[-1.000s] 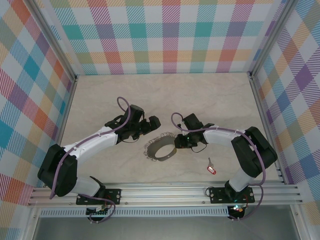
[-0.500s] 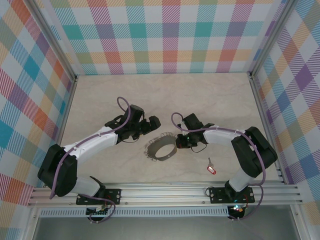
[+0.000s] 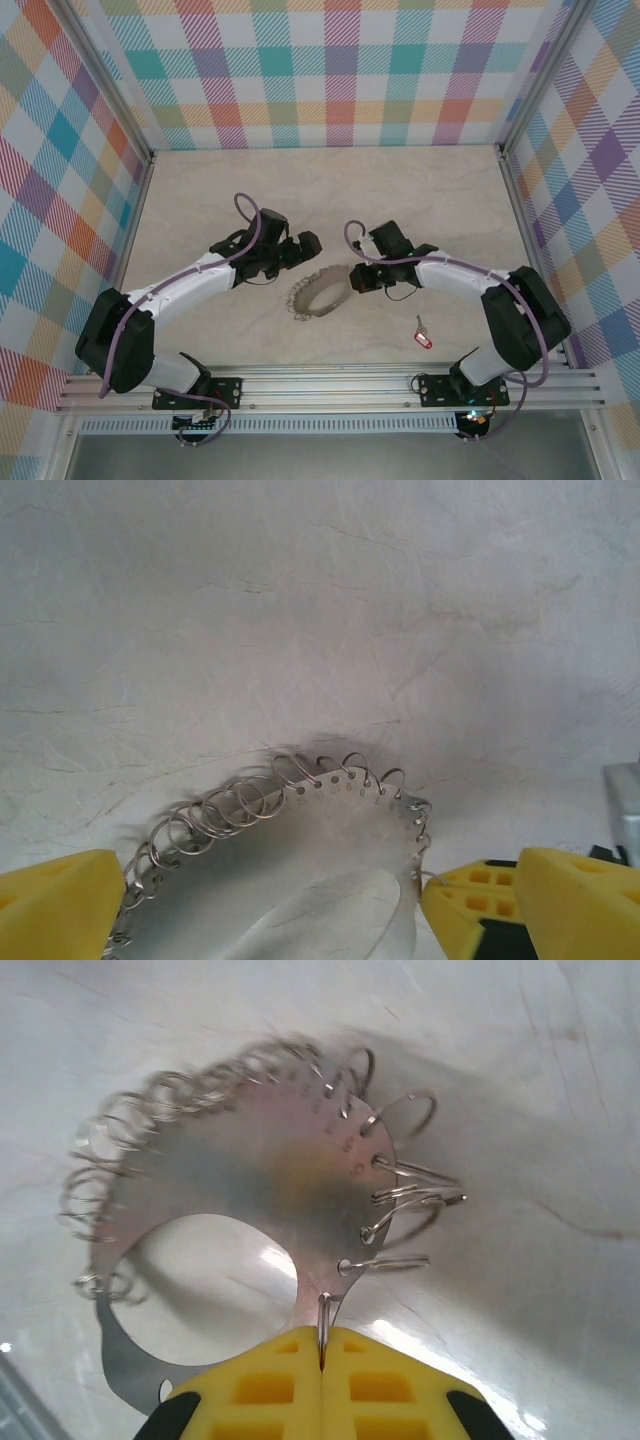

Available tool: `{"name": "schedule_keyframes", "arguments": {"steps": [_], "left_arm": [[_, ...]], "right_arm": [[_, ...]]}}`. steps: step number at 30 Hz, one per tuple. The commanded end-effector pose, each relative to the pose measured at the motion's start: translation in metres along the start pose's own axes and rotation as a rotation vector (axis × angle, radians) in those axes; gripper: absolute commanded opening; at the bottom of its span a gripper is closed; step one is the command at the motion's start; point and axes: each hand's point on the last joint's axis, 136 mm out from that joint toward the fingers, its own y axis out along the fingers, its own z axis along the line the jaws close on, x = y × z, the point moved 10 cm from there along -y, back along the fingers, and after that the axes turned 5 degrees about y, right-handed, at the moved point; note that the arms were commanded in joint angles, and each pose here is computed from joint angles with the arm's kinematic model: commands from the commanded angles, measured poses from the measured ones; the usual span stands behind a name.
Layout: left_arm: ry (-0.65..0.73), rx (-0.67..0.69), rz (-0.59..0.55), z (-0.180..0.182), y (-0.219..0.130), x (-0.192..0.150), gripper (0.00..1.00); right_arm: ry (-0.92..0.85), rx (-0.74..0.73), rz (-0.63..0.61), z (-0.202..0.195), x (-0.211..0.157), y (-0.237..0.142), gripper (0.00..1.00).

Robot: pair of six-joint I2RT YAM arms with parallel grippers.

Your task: Put the keys on the keyring

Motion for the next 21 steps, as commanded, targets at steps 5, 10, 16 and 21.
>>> {"name": "schedule_keyframes", "arguments": {"steps": [5,10,16,21], "left_arm": [[0.044,-0.039,-0.091,-0.015,-0.021,0.019,1.0],[0.107,-0.065,-0.091,-0.021,-0.031,0.02,1.0],[0.137,-0.157,-0.095,-0.028,-0.028,0.021,0.99],[0.173,-0.209,-0.103,-0.031,-0.028,0.02,0.96]], "right_arm": [[-0.219,0.219,-0.116,0.03,0.019,-0.035,0.0],[-0.253,0.308,-0.166,0.033,0.026,-0.05,0.0],[-0.272,0.355,-0.188,0.037,0.028,-0.058,0.0],[-0.276,0.363,-0.207,0.038,0.03,-0.061,0.0]]}}
